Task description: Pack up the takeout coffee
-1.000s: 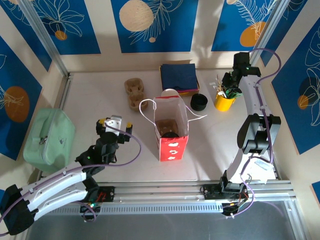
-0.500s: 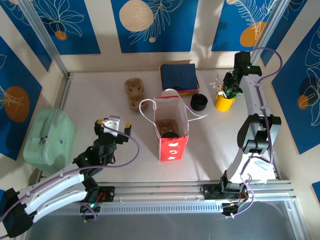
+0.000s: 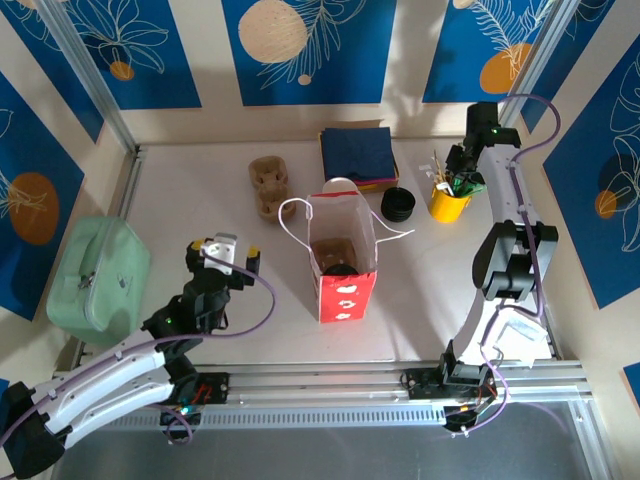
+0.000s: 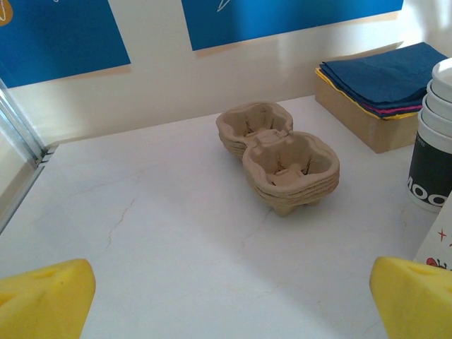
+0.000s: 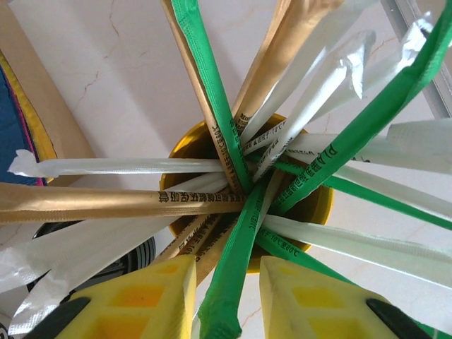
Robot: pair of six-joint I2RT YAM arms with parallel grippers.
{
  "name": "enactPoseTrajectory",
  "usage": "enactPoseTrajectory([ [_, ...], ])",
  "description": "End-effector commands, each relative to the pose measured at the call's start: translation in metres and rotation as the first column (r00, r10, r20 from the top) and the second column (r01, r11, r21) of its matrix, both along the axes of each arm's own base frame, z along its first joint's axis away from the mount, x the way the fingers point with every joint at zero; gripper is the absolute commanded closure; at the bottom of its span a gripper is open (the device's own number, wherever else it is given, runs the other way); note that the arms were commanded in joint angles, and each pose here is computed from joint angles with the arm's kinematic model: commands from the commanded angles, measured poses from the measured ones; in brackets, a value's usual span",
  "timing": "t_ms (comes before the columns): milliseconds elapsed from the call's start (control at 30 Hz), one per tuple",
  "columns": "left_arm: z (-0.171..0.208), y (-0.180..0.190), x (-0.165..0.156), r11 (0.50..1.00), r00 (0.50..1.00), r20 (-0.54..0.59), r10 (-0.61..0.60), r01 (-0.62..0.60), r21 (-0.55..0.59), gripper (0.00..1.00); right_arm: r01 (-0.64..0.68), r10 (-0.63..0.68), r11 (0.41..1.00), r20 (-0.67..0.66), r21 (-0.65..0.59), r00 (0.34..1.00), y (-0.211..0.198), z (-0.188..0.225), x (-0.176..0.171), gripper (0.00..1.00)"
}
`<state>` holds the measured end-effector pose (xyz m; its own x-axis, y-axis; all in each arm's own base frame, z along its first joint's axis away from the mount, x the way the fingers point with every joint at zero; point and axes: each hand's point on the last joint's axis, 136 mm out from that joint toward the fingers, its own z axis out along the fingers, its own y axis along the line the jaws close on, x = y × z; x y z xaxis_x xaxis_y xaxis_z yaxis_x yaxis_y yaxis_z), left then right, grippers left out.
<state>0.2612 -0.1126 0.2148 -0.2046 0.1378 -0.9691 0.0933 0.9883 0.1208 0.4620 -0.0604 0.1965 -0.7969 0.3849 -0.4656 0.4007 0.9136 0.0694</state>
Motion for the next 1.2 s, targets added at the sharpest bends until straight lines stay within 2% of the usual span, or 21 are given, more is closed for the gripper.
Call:
enactPoseTrajectory([
  [0, -0.0041, 0.0046, -0.0002, 1.0, 1.0, -0.009, 0.013, -0.013, -0.005, 0.01, -0.012, 0.012, 0.999, -0.015, -0.034, 1.0, -0.0027, 0.0041, 0.0008, 0.68],
  [333, -0.0059, 0.0027, 0.0007, 1.0, 1.0, -0.011, 0.008, -0.008, -0.003, 0.01, -0.021, 0.019, 0.999, -0.029, -0.046, 0.999, -0.0033, 0.0013, 0.005, 0.68],
  [633, -0.0066, 0.0033, 0.0006, 1.0, 1.0, -0.011, 0.01, -0.01, -0.008, 0.01, -0.035, 0.033, 0.996, -0.021, -0.077, 0.999, -0.001, 0.0081, 0.0105, 0.64],
  [933, -0.0085, 0.0045, 0.0001, 1.0, 1.0, -0.013, 0.013, -0.013, -0.003, 0.01, -0.049, 0.047, 0.997, -0.039, -0.067, 0.998, 0.005, 0.001, 0.0082, 0.72],
  [1167, -0.0078, 0.0051, -0.0007, 1.0, 1.0, -0.01, 0.012, -0.012, -0.01, 0.01, -0.054, 0.052, 0.995, -0.023, -0.088, 0.998, 0.0033, 0.0094, 0.0097, 0.82],
])
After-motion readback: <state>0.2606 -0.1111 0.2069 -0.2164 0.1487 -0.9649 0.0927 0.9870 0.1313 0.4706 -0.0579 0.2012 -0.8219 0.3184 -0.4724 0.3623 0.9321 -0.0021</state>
